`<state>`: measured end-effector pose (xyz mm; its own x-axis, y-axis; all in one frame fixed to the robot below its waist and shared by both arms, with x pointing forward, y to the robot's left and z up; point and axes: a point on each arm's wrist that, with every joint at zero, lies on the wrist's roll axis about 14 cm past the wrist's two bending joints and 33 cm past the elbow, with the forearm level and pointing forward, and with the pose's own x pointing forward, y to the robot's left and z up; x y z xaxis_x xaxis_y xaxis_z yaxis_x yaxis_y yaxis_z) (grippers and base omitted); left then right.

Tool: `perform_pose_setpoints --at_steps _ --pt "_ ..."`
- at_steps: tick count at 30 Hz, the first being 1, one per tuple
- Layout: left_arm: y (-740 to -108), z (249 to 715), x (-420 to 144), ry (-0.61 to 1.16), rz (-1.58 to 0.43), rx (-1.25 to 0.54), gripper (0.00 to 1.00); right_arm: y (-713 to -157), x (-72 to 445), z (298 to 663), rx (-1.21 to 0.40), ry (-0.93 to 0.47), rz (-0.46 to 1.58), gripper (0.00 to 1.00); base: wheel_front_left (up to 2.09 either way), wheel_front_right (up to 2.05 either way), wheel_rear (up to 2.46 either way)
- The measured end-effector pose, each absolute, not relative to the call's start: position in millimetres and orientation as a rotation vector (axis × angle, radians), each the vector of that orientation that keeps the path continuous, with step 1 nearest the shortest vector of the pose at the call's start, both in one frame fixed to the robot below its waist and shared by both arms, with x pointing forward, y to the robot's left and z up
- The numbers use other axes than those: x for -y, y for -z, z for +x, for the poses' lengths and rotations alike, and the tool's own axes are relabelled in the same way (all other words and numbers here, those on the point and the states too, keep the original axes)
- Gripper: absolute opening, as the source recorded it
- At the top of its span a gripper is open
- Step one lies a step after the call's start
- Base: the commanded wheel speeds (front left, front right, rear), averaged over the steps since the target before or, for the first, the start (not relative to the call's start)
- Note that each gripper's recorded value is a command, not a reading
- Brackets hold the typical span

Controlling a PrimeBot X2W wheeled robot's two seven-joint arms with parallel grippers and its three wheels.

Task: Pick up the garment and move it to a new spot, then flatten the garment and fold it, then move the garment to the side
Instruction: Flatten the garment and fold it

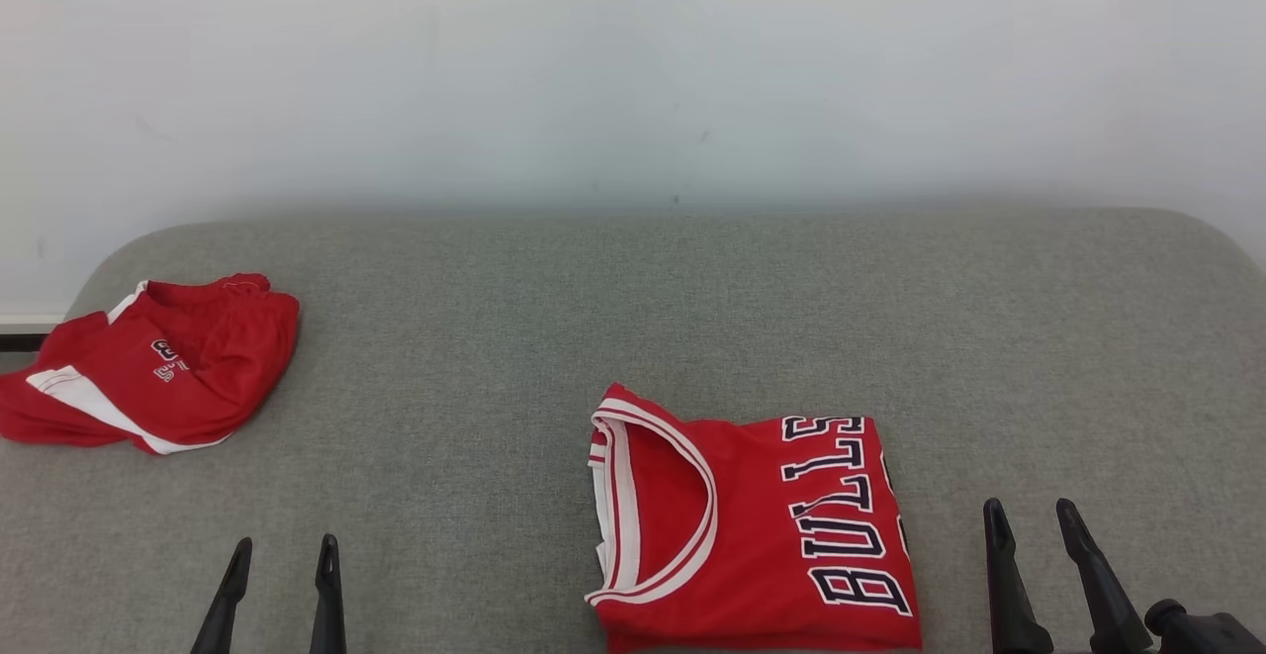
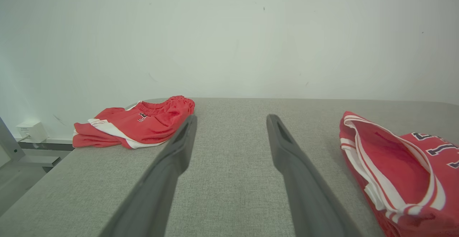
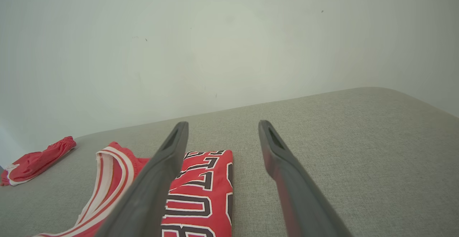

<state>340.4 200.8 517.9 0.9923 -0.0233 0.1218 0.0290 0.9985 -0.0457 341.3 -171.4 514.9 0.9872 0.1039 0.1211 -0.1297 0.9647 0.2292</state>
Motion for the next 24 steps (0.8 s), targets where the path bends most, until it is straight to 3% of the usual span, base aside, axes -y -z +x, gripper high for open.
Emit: perform_pose_setpoints --at_steps 24 --pt "-515 330 -201 0.036 -0.032 0.112 1.00 -497 166 337 0.050 -0.134 0.204 1.00 0.00 0.00 0.00"
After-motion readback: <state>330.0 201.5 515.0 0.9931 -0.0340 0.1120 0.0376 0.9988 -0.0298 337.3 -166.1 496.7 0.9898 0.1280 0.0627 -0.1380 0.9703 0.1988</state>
